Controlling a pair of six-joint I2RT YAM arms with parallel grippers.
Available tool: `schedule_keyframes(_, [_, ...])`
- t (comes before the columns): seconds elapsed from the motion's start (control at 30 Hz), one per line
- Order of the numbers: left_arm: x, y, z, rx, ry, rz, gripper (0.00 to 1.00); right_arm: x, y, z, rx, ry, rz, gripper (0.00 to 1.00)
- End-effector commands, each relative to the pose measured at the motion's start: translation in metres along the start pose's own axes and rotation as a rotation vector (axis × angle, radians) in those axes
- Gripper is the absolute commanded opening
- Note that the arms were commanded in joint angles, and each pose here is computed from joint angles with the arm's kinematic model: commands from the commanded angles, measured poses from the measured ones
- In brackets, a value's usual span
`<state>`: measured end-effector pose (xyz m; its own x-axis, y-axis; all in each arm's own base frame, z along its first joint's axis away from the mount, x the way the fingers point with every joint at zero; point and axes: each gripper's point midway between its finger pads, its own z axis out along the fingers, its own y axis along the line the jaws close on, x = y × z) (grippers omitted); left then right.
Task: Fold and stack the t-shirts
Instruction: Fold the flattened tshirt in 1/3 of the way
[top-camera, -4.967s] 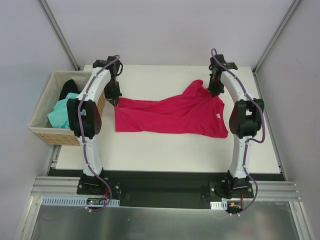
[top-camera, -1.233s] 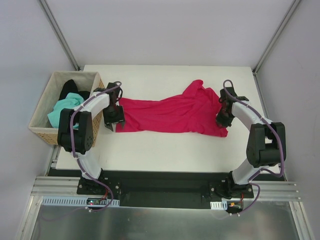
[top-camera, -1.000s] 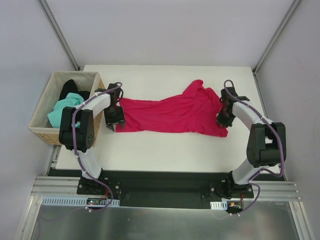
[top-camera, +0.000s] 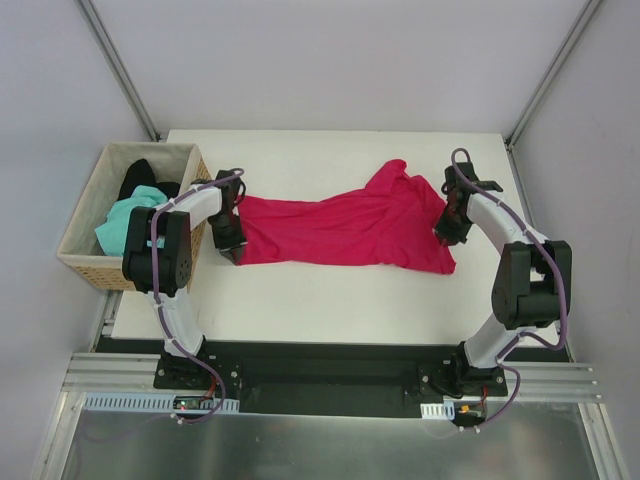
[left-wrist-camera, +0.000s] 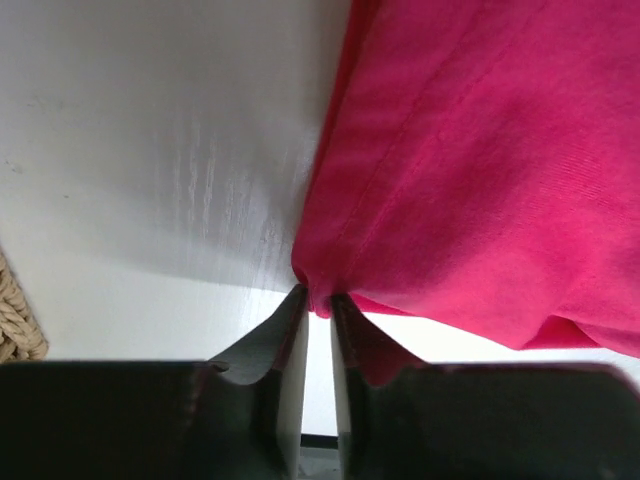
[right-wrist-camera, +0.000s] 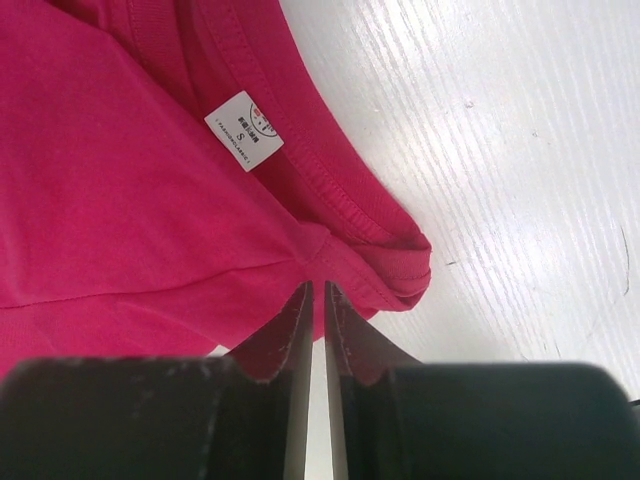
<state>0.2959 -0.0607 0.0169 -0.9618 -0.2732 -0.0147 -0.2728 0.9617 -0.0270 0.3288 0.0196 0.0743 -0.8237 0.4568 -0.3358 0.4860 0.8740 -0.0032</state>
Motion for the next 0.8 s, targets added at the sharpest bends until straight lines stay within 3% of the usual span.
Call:
schedule_keyframes(0.0, [0.002,0.003,0.005,-0.007,0.014,-0.017,0.01,-0.005,-0.004,-0.005,0.017,0.007,-0.008,0.11])
schedule_keyframes(0.33, [0.001,0.001,0.004,0.005,0.013,-0.007,0.00,0.003,-0.003,0.002,0.019,0.038,0.004,0.12])
schedule_keyframes(0.53, [0.000,-0.001,0.003,0.018,0.011,0.001,0.00,0.012,-0.004,0.012,0.024,0.069,0.002,0.28])
schedule_keyframes(0.77, [0.001,-0.001,0.001,0.020,0.014,0.006,0.00,0.020,-0.002,0.023,0.025,0.099,0.001,0.31])
